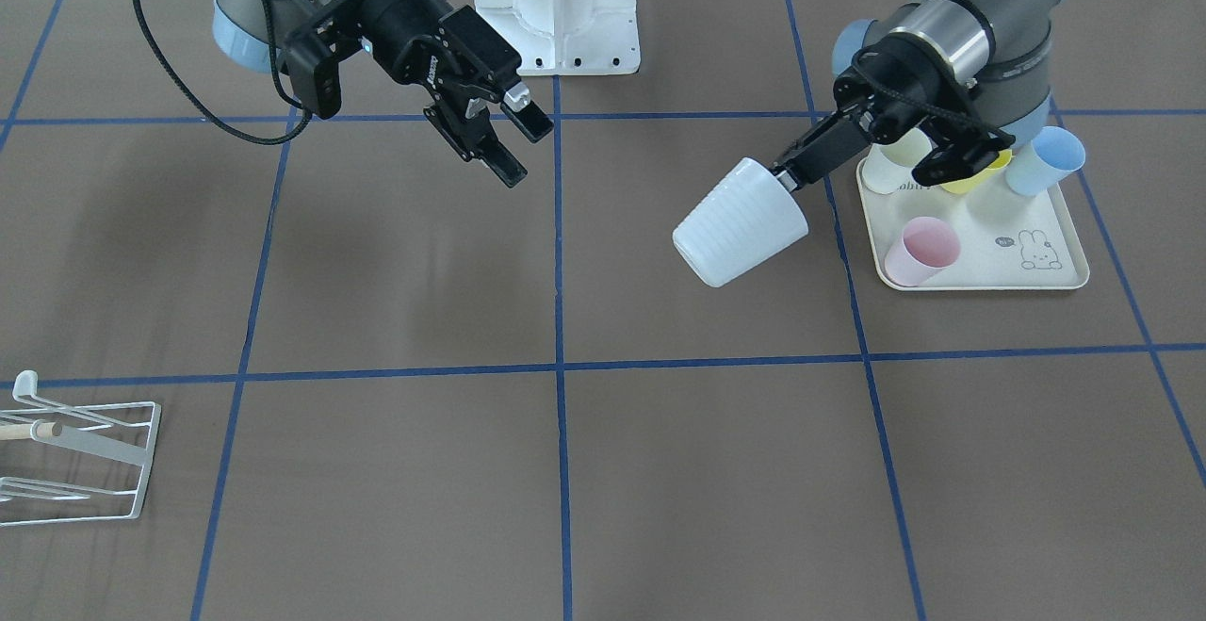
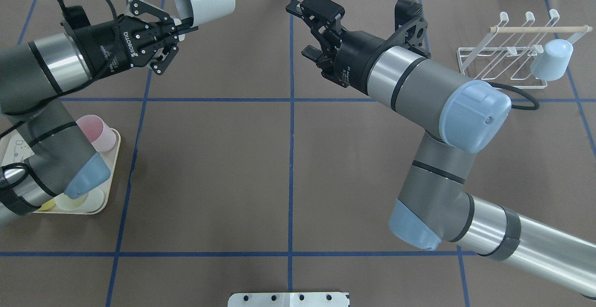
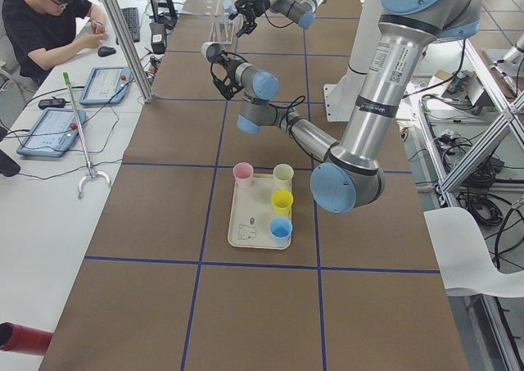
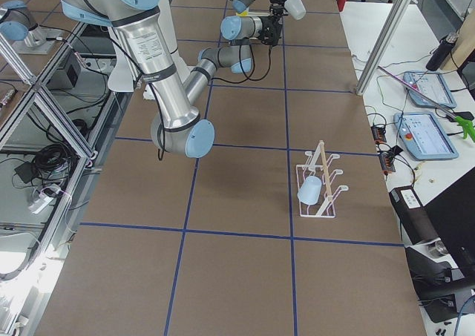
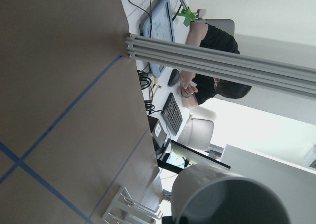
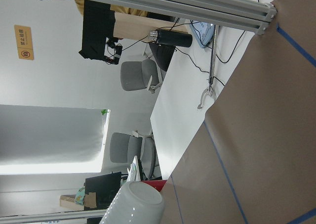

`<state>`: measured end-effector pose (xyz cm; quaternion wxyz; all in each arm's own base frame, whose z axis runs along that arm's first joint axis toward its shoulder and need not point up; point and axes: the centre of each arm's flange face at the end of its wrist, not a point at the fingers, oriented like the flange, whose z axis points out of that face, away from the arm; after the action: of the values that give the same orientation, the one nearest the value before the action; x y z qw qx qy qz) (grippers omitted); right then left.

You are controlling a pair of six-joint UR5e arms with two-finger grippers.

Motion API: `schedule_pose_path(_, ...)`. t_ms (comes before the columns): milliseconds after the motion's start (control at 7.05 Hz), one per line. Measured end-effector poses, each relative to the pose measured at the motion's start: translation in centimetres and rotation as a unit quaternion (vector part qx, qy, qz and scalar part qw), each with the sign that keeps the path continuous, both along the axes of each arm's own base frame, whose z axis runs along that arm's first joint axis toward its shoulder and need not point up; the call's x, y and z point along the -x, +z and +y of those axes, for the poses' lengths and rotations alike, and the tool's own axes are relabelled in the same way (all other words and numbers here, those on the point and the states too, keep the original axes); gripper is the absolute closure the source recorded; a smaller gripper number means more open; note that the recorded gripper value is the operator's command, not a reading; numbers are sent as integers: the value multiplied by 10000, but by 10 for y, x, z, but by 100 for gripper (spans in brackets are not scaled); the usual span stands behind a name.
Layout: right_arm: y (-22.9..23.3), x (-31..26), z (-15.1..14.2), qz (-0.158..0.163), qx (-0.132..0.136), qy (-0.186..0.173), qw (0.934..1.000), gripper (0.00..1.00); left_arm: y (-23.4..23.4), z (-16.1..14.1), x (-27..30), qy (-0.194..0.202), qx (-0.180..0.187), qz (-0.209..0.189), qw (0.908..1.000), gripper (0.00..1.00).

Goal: Transfer IKEA cup to right arm and place on rack

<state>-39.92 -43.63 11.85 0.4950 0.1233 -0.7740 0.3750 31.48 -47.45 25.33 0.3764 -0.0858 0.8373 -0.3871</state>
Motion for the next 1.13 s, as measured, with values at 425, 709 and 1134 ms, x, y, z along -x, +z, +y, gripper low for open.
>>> schedule_pose_path(425, -27, 19, -18, -265, 150, 226, 9993, 0, 0, 6, -35, 152, 185, 1267, 9917, 100)
schedule_pose_path(709, -39, 29, -25, -304, 154, 246, 9991, 0, -17, 17, -70, 263, 221, 1607, 9864, 100)
schedule_pose_path(1134, -37, 32, -26, -270, 170, 246, 9992, 0, -26, 20, -78, 295, 190, 1708, 9847, 100)
